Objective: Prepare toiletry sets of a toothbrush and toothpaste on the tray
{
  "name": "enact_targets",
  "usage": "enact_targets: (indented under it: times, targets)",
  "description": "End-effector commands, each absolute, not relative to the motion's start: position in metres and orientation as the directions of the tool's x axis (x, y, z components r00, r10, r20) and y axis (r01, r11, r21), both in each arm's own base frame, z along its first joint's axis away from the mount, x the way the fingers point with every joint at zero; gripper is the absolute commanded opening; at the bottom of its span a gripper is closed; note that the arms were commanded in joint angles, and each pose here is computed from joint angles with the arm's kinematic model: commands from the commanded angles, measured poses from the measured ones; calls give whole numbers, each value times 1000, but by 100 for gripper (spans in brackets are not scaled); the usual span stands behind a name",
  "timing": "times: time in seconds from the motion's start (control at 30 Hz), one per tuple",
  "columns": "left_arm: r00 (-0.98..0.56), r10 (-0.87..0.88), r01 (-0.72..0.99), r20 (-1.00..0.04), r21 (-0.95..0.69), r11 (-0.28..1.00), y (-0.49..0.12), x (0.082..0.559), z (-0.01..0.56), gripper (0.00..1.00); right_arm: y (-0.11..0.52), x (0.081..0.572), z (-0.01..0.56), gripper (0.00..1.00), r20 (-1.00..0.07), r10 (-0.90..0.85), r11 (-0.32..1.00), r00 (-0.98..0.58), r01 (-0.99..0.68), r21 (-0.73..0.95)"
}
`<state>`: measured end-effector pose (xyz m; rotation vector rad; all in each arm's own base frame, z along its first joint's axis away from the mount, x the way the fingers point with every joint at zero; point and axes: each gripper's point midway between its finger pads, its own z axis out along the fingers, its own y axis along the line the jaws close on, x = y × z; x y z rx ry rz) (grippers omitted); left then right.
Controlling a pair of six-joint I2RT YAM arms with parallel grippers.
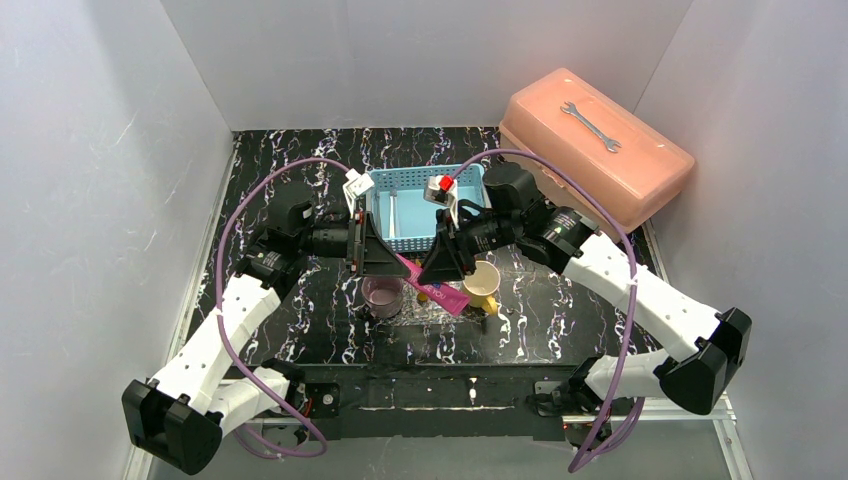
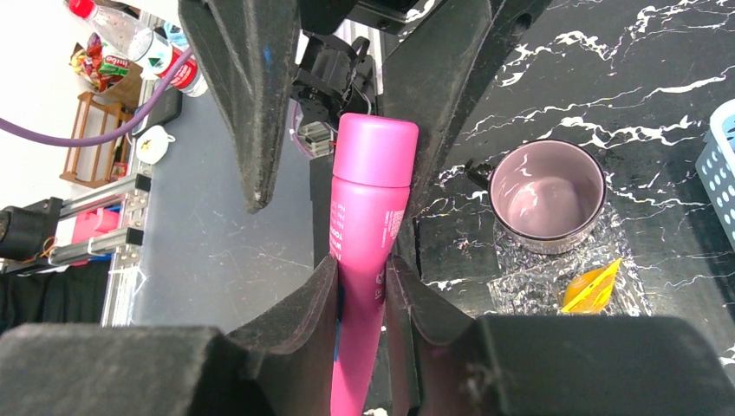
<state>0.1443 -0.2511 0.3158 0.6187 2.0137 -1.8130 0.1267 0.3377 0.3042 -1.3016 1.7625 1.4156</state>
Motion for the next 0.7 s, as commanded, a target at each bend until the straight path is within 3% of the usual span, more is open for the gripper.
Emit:
enact_targets:
  times: [0.0, 0.33, 0.53, 0.67]
  targets:
    - [-818, 115, 571, -563, -820, 43, -250, 134, 316, 54, 343, 125, 315, 1, -870, -317, -47, -379, -909, 413]
    - [-817, 124, 572, -563, -819, 50, -251, 133, 311, 32, 343, 127, 313, 1, -865, -319, -38, -387, -907, 420]
    - [-822, 119, 567, -558, -821, 71, -251, 136, 309, 2, 342, 126, 312, 6, -862, -321, -32, -392, -905, 424]
    - [-821, 99, 571, -563, -813, 117, -251, 141, 305, 0, 340, 130, 310, 28, -866, -314, 3, -389, -913, 408]
